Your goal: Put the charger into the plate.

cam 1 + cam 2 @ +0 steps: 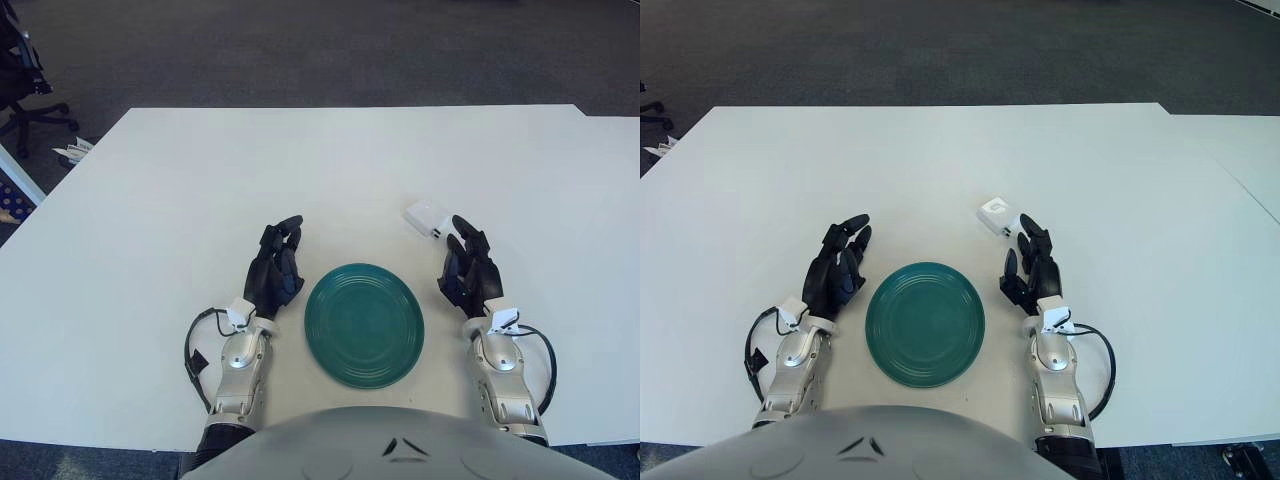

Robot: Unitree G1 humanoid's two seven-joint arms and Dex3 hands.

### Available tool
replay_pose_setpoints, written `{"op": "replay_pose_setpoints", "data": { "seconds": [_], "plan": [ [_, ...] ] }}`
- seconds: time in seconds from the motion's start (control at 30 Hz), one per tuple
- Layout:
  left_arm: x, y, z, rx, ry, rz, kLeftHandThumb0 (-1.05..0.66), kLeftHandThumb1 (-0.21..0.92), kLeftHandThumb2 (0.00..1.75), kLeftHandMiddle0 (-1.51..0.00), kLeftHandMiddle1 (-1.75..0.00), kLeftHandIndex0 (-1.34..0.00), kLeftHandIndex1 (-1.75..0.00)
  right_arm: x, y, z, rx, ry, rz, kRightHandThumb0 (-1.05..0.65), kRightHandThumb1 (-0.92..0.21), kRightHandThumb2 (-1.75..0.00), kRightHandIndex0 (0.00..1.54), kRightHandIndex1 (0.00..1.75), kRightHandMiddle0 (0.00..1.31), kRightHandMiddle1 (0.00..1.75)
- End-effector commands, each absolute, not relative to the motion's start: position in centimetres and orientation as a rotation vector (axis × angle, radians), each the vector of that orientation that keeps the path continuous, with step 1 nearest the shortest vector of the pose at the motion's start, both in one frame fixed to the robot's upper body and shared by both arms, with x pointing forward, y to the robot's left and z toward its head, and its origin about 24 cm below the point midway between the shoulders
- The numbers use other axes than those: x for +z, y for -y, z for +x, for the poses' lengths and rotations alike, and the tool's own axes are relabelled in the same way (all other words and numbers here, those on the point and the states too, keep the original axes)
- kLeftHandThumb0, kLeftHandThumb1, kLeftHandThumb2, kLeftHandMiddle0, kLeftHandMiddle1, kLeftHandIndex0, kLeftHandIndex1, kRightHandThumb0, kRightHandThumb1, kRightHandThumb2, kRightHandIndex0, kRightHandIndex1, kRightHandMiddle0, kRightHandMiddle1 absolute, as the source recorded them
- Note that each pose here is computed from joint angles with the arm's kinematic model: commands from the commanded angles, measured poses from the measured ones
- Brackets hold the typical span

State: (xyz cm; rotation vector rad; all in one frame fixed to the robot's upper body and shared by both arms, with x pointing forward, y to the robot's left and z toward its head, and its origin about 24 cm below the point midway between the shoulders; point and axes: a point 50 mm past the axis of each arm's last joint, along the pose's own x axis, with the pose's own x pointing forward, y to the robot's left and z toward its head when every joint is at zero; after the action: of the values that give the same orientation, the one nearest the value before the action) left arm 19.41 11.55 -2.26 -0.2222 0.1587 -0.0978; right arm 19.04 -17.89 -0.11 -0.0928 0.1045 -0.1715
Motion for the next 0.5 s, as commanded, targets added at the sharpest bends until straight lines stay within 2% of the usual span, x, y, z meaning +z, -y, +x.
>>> {"op": "replay_pose_setpoints", "data": {
  "seconds": [0.0,0.2,0.47],
  "plan": [
    [-4.1,-11.3,18.1,-0.088,-0.272,-0.223,-0.89,0.92,0.9,-0.36,0.0,-0.13,-0.8,-3.5,18.7,16.8,-0.196,-0.315,-0.097,-0.73,-0.92,-0.89,0.19,0.0,0.0,0.5],
    [-4.0,-11.0,18.2,-0.088,-0.269,-0.23,-0.89,0.92,0.9,-0.37,-0.01,-0.15,-0.81,-1.3,19.5,17.5,-0.215,-0.25,-0.132,-0.74,-0.92,-0.89,0.18,0.0,0.0,0.51],
    [-3.9,-10.8,18.2,-0.085,-0.254,-0.221,-0.89,0.92,0.9,-0.38,-0.01,-0.15,-0.81,2.2,20.1,18.3,-0.304,-0.1,-0.308,-0.73,-0.92,-0.84,0.22,0.02,0.0,0.61]
  ]
}}
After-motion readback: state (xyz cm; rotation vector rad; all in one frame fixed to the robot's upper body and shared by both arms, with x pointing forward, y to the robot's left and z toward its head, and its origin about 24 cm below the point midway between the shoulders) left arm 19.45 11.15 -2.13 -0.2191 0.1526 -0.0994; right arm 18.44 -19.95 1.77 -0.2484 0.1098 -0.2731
